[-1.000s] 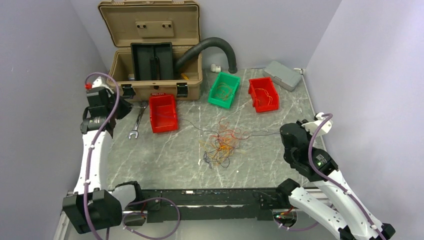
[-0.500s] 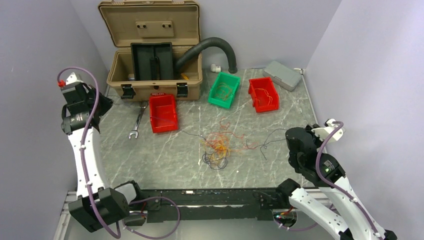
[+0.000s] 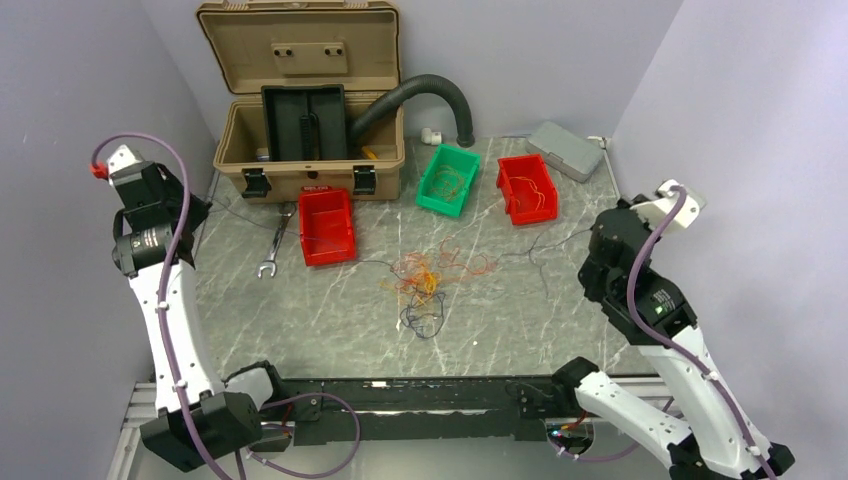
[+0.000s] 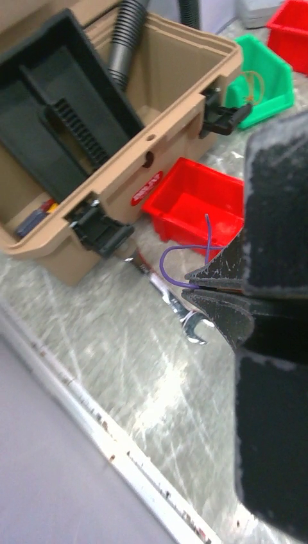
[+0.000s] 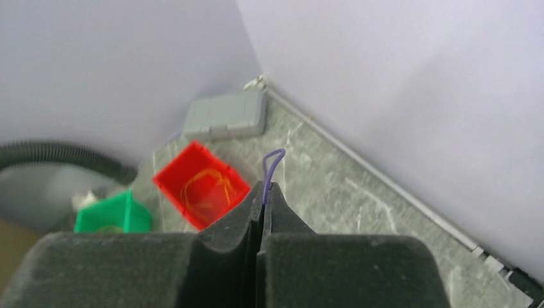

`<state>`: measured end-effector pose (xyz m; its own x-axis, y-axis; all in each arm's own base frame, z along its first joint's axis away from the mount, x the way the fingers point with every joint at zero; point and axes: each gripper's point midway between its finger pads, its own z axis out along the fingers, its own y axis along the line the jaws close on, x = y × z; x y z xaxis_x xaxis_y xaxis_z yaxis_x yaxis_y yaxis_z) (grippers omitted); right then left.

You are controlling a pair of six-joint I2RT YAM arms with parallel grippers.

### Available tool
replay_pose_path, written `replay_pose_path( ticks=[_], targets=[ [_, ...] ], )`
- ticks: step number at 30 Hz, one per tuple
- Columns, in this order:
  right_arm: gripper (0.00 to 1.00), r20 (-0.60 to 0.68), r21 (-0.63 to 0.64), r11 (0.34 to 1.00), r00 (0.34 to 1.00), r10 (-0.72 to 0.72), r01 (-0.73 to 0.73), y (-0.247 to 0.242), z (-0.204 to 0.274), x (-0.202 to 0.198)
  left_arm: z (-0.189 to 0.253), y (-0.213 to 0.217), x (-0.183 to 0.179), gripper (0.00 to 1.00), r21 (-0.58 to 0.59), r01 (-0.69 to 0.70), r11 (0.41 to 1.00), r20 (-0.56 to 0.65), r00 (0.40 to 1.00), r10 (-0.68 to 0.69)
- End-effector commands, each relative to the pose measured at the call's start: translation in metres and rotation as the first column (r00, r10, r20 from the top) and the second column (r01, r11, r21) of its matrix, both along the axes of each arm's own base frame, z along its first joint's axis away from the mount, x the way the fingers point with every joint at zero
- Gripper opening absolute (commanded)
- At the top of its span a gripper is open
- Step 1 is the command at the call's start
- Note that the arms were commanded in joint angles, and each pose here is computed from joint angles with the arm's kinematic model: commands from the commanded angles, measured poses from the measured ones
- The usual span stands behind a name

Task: Untangle the cables
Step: Untie the cable.

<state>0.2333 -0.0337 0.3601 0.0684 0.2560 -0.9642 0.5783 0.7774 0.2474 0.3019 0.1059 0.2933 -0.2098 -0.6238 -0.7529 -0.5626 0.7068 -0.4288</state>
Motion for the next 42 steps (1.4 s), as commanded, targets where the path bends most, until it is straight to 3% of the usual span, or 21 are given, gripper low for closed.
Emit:
replay_pose_path(
  ticks=[1,6,10,15,19,24,27,30,39,42],
  targets=[
    [0.00,0.104,-0.008,0.992,0.987,-0.121,0.122,-0.028,0.058,0.000,0.040,0.027,-0.025,0.00,0.093,-0.183,0.979,0.057,0.982,0.178],
    [0.00,0.109,-0.031,0.992,0.987,-0.121,0.125,-0.034,0.102,0.023,0.032,0.027,-0.025,0.00,0.077,-0.182,0.980,0.050,0.983,0.178],
    [0.00,0.123,-0.038,0.997,0.990,0.072,-0.068,-0.003,0.123,0.052,0.029,0.013,-0.020,0.00,0.068,-0.100,0.993,0.090,0.992,0.094],
    [0.00,0.056,-0.067,0.873,0.872,0.487,-0.483,0.074,0.125,0.085,0.025,-0.050,-0.007,0.00,0.011,0.211,0.977,0.200,0.957,-0.209],
    [0.00,0.034,-0.046,0.777,0.777,0.629,-0.628,0.111,0.113,0.097,0.020,-0.100,-0.011,0.00,0.027,0.383,0.924,0.211,0.901,-0.379],
    [0.00,0.021,-0.054,0.713,0.713,0.701,-0.699,0.134,0.113,0.107,0.033,-0.174,-0.024,0.00,0.078,0.614,0.786,0.245,0.752,-0.612],
    [0.00,0.030,-0.065,0.709,0.709,0.705,-0.702,0.138,0.121,0.113,0.040,-0.215,-0.036,0.00,0.102,0.724,0.683,0.265,0.642,-0.720],
    [0.00,0.046,-0.093,0.730,0.730,0.682,-0.677,0.134,0.135,0.121,0.033,-0.258,-0.050,0.00,0.111,0.809,0.577,0.231,0.543,-0.807],
    [0.00,0.138,-0.189,0.797,0.788,0.600,-0.573,0.114,0.200,0.127,0.003,-0.384,-0.090,0.00,0.190,0.920,0.343,0.028,0.344,-0.939],
    [0.00,0.154,-0.207,0.823,0.813,0.561,-0.529,0.106,0.211,0.128,0.006,-0.433,-0.114,0.00,0.251,0.943,0.220,0.005,0.226,-0.974]
  ],
)
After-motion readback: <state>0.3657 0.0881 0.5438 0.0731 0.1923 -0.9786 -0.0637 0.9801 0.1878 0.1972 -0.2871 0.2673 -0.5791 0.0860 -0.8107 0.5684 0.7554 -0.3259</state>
